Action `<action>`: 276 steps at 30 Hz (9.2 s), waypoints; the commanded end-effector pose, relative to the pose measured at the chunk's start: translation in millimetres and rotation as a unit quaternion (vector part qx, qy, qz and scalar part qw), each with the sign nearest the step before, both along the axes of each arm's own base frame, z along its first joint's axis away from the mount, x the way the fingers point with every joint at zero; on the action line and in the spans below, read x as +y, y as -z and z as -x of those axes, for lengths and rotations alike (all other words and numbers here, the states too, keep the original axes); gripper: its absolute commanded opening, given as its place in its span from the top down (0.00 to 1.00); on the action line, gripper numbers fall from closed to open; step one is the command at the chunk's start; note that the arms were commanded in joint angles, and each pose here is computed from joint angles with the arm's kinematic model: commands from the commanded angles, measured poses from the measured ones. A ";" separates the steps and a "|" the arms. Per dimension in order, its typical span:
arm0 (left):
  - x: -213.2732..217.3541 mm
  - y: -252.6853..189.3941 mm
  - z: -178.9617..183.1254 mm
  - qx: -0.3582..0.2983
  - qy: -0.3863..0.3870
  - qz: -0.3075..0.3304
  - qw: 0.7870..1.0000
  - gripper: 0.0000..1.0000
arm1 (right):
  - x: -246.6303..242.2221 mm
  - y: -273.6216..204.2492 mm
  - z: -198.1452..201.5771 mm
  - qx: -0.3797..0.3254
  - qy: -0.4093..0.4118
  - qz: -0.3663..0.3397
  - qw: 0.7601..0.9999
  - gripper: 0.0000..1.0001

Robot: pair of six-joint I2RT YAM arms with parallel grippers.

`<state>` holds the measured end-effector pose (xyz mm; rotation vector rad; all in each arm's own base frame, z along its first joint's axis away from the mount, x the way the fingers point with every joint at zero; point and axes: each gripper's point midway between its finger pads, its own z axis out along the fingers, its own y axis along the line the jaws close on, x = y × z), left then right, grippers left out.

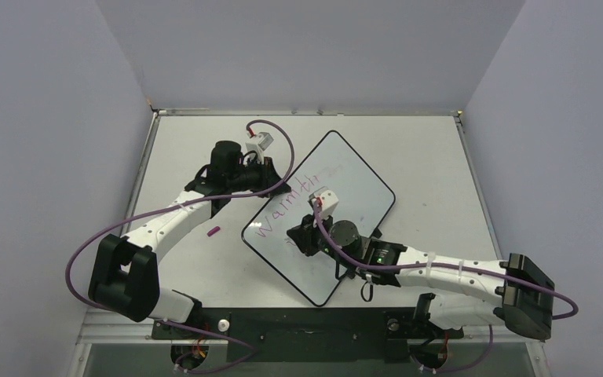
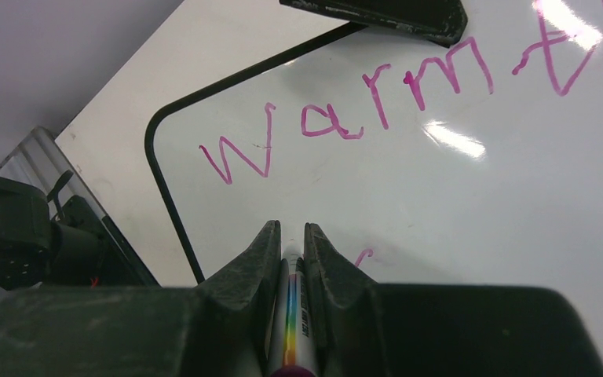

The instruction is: Write a sentence on the whiteboard

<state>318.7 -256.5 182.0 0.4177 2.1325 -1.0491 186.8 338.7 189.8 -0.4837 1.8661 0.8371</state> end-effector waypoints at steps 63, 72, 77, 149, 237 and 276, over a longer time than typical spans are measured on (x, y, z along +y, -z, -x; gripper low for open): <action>12.6 -14.5 -17.9 -0.074 -0.022 -0.021 0.997 1.00 | -57.0 55.1 -22.1 0.036 0.090 0.032 0.995 1.00; 12.7 -14.8 -17.2 -0.074 -0.022 -0.020 0.997 1.00 | -42.3 36.0 -29.5 0.022 0.081 0.023 0.996 1.00; 12.6 -15.3 -17.5 -0.075 -0.022 -0.020 0.997 1.00 | -31.4 20.8 -35.3 0.011 0.075 0.018 0.997 1.00; 11.9 -15.6 -16.0 -0.074 -0.018 -0.018 0.997 1.00 | -96.3 -41.4 -90.4 -0.042 0.162 0.025 0.986 1.00; 12.1 -12.2 -16.1 -0.070 -0.019 -0.020 0.997 1.00 | -66.9 -26.8 -112.0 -0.026 0.117 0.014 0.993 1.00; 11.4 -12.5 -15.1 -0.068 -0.016 -0.018 0.997 1.00 | -72.0 15.2 -110.5 0.008 0.123 0.036 0.992 1.00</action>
